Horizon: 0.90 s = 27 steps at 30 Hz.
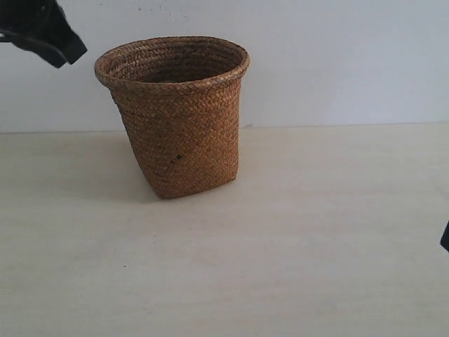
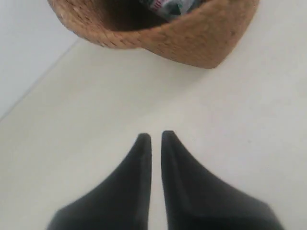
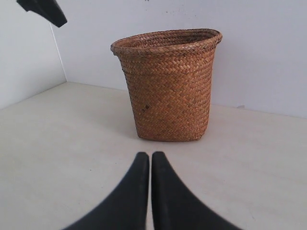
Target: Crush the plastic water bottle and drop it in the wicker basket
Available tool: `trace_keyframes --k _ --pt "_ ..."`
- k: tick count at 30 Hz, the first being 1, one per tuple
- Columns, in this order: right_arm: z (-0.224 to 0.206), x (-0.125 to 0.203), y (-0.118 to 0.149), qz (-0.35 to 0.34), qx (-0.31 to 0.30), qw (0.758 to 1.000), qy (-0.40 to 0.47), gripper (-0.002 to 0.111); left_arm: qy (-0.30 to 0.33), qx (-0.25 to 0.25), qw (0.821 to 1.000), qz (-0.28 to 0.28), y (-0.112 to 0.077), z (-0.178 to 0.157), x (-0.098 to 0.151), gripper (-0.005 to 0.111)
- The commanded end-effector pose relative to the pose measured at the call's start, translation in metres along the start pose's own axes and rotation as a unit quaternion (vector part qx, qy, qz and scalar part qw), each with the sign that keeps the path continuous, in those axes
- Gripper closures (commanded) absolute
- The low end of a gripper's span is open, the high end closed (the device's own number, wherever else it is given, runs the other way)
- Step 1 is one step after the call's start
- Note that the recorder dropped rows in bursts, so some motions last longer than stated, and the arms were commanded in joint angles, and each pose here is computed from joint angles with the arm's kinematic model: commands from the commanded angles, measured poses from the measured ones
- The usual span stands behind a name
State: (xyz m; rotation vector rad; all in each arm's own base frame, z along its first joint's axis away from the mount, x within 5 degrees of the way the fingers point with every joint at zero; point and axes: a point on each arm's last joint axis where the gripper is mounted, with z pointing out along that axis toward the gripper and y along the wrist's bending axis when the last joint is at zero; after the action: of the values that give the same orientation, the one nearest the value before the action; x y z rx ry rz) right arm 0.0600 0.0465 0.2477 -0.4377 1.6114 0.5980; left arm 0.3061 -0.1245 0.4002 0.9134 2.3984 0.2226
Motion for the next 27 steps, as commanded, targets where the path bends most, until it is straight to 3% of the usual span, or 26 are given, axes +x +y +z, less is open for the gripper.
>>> trace_keyframes --k 1,7,13,17,27 --pt "-0.001 -0.001 0.0 0.0 -0.001 1.0 -0.008 0.108 -0.018 0.045 0.998 -0.037 -0.018 -0.007 0.03 0.103" --pt "-0.001 -0.001 0.0 0.0 -0.001 1.0 -0.008 0.108 -0.074 0.068 0.993 -0.056 -0.045 -0.004 0.081 0.103" --pt "-0.001 -0.001 0.0 0.0 -0.001 1.0 -0.008 0.108 -0.063 0.081 0.993 -0.061 -0.068 -0.007 0.143 0.103" --pt "-0.001 -0.001 0.0 0.0 -0.001 1.0 -0.008 0.108 -0.075 0.101 0.988 -0.094 -0.083 -0.012 0.176 0.103" --pt "-0.001 -0.001 0.0 0.0 -0.001 1.0 -0.008 0.108 -0.127 0.079 0.985 -0.081 -0.085 -0.033 0.197 0.103"
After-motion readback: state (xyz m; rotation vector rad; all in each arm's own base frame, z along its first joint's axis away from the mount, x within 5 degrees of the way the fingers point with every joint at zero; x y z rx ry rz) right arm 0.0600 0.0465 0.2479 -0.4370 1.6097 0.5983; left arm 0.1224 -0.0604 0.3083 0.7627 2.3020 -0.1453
